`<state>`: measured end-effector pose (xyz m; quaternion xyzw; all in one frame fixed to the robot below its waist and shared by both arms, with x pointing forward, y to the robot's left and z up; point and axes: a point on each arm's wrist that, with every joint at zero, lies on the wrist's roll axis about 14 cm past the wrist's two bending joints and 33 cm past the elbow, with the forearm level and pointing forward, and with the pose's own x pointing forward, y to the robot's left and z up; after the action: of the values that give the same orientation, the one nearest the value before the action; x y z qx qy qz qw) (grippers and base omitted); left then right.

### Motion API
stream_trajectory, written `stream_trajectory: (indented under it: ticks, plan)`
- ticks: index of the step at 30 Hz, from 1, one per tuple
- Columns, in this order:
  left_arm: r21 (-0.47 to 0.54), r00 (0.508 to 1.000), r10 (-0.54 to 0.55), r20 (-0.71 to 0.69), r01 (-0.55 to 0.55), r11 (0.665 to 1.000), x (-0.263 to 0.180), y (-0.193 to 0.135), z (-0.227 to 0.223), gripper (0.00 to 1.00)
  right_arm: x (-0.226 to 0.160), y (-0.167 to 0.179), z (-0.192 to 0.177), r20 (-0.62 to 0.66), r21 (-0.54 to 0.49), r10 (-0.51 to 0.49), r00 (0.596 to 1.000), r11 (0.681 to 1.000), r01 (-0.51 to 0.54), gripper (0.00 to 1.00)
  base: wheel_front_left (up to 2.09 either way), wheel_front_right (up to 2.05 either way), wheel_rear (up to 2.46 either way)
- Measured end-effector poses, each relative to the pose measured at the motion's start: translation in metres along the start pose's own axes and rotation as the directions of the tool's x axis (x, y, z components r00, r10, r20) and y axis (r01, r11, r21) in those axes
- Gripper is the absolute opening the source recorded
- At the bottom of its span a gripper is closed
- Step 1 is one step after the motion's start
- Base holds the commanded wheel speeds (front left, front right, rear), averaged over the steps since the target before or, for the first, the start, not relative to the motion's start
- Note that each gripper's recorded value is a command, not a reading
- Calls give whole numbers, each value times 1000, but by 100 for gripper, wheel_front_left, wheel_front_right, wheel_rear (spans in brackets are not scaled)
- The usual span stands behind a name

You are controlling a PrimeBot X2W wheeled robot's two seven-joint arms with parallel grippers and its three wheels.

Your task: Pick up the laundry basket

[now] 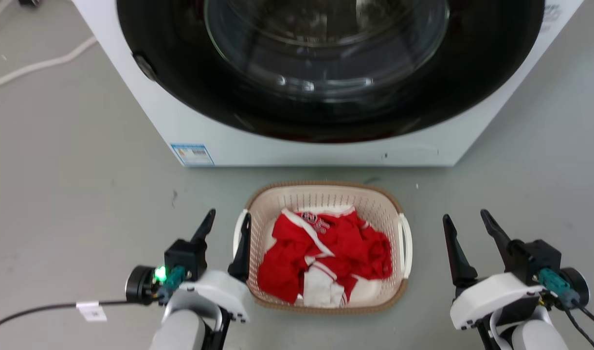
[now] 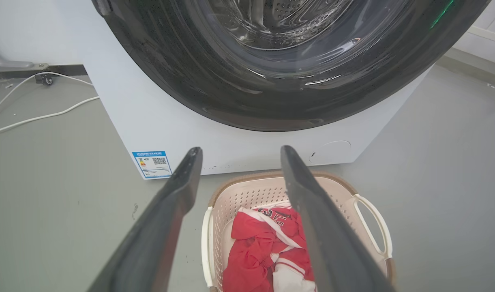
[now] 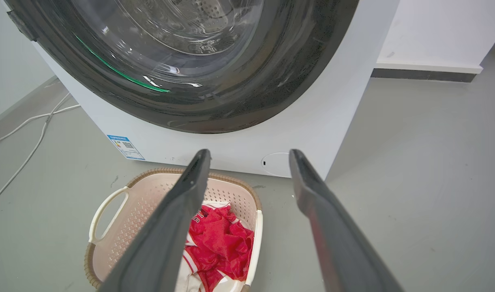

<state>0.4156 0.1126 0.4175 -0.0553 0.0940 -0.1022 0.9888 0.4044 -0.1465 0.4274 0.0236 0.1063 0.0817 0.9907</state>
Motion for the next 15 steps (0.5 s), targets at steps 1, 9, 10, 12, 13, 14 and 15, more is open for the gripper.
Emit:
stream_trajectory:
  ticks: [1, 9, 10, 12, 13, 14, 15]
  plan:
    - [1, 1000, -1, -15, 1, 1000, 6, 1, -5, 100, 4, -1, -5, -13, 2, -2, 1000, 1000, 2, 100, 0, 0, 0]
    - [-26, 984, 3, -175, -8, 1000, 46, 17, -59, 100, 34, -11, -50, -134, 37, -14, 991, 999, 19, 100, 0, 0, 0]
    - [-30, 980, 7, -198, -13, 999, 51, 21, -67, 100, 38, -13, -58, -154, 40, -16, 988, 999, 22, 100, 0, 0, 0]
    - [-32, 968, 8, -251, -17, 999, 60, 27, -83, 100, 45, -15, -73, -193, 48, -19, 981, 998, 28, 100, 0, 0, 0]
    - [-38, 962, 11, -274, -23, 999, 63, 30, -92, 100, 49, -17, -81, -213, 53, -20, 977, 998, 32, 100, 0, 0, 0]
    - [-48, 954, 11, -301, -26, 999, 67, 33, -100, 100, 52, -18, -89, -237, 56, -21, 971, 998, 35, 100, 0, 0, 0]
    - [-47, 944, 13, -328, -30, 998, 70, 35, -109, 100, 55, -20, -97, -257, 68, -24, 966, 997, 43, 100, 0, 0, 0]
